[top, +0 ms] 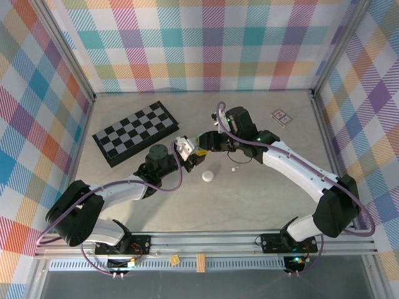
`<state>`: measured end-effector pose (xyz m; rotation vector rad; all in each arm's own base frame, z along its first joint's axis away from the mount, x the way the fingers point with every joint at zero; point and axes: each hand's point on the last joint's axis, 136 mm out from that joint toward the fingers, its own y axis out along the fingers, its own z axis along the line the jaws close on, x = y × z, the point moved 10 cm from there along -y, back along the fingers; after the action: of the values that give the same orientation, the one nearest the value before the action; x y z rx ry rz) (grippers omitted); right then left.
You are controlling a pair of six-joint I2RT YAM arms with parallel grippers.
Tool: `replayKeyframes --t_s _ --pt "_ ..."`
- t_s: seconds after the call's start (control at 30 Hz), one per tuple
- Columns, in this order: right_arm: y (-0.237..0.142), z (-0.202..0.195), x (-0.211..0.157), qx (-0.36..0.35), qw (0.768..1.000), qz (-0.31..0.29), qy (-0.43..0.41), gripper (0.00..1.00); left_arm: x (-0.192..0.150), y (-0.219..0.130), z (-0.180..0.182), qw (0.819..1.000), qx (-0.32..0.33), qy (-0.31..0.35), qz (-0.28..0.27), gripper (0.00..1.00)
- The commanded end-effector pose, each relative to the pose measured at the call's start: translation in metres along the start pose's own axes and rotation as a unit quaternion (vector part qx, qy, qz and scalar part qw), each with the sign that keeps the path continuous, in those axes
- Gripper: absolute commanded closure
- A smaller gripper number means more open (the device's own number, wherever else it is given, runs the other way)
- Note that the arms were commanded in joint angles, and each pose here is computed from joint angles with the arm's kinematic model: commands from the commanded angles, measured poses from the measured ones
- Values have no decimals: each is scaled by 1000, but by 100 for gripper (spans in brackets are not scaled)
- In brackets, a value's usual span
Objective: Insert the wireless bluetooth earbuds into the charging case
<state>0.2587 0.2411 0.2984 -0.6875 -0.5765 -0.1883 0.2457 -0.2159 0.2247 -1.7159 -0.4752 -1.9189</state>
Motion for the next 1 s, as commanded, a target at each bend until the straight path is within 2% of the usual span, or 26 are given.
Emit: replayKeyframes --t_s 0.0,0.23,0.33,0.47,0.73,0.97 --pt "-22 5 -2 -19 999 -24 -18 60 20 3 0 999 1 9 -41 63" --pt "-47 8 -2 -29 997 -64 -30 50 17 -1 -5 999 -17 24 -42 63" --pt "-51 8 5 -41 996 -79 -20 38 14 -4 -8 998 -31 35 -40 63" --pt "-46 5 19 -59 996 -70 -4 31 16 -8 -11 997 -49 39 -44 63" --pt "-20 -5 29 -76 996 -36 21 29 20 -17 -13 997 -53 43 -47 62" --pt "-32 -9 11 -63 997 -45 23 26 23 -16 -8 999 -17 23 -45 62"
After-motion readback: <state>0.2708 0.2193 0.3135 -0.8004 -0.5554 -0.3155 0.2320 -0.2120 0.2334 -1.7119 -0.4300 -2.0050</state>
